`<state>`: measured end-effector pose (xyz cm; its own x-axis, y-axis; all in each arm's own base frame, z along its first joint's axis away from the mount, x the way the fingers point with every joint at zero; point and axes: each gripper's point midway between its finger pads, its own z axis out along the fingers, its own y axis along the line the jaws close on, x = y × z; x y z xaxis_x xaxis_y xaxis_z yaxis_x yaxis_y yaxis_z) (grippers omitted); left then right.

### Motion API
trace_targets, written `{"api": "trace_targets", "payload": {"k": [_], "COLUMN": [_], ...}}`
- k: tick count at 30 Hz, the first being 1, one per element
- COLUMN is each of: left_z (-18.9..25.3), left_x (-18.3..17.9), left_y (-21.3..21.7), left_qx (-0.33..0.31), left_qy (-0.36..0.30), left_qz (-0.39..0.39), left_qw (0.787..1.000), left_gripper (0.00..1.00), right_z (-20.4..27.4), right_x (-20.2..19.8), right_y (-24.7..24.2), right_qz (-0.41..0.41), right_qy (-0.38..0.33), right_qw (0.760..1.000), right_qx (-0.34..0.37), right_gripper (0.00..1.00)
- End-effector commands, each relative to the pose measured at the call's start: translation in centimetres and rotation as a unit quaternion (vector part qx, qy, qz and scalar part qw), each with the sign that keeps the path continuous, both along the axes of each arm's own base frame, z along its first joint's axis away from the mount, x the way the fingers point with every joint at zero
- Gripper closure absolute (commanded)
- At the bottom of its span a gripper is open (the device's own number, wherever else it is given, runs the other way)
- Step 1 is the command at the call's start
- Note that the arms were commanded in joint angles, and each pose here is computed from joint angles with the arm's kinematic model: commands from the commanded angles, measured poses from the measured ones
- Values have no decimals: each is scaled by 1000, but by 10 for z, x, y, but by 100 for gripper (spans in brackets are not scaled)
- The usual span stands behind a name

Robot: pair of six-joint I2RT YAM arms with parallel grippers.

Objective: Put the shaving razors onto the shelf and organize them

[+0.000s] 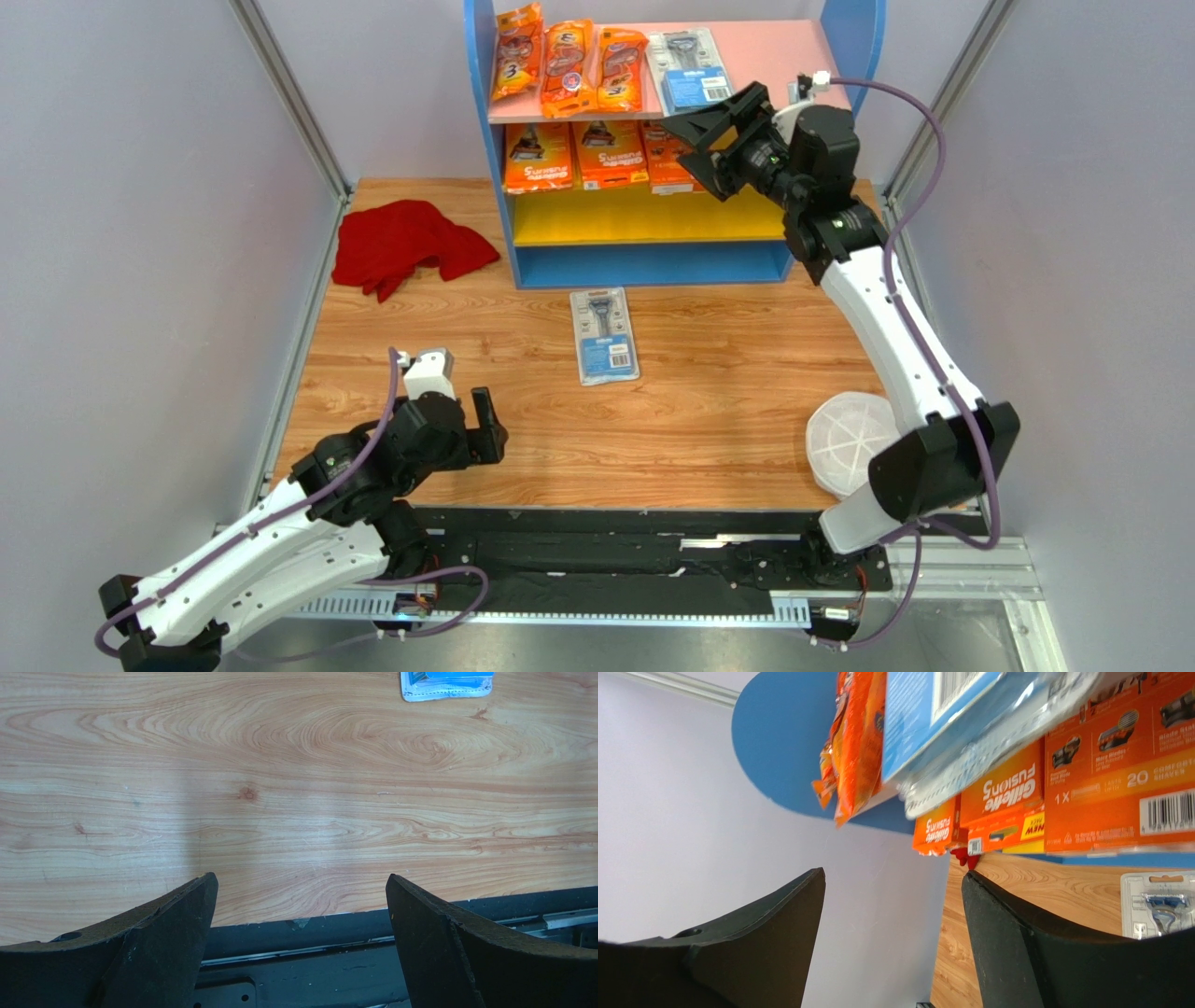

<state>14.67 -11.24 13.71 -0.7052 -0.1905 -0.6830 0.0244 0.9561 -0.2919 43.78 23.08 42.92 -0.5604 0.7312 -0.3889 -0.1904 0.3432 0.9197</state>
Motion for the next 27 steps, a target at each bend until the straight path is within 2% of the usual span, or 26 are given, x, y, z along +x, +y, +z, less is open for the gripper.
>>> {"api": "trace_targets", "payload": {"k": [1, 2, 4, 5, 14, 17, 20, 27], "left_z": [4, 4, 3, 1, -5, -4, -1, 21], "left_x": [2, 2, 2, 2, 7, 9, 10, 10], "left_y": [-4, -4, -5, -5, -17, -24, -28, -22], "left_qx": [-8, -8, -7, -6, -5, -7, -8, -7], "left_qy": [-9, -10, -8, -6, 1, 5, 9, -1], "left_qz": [-7, -8, -9, -10, -22, -27, -30, -23], "left_qw": [1000, 1000, 1000, 1000, 1000, 1000, 999, 1000], "left_gripper": [1, 1, 1, 1, 1, 1, 1, 1], "right_z": [40, 50, 30, 35, -72, -116, -143, -171], "right_x": [-42, -58, -69, -85, -156, -165, -168, -157], "right_y": [-10, -15, -20, -26, -61, -63, -56, -24], "right_qz": [10, 10, 7, 4, -4, 11, 32, 56], "right_qy": [-78, -92, -80, -91, -24, 16, 40, 50], "right_qw": [997, 996, 996, 995, 989, 983, 982, 970], "right_qx": [-5, -5, -25, -28, -149, -184, -182, -230], "right_gripper": [24, 24, 24, 24, 24, 25, 26, 27]}}
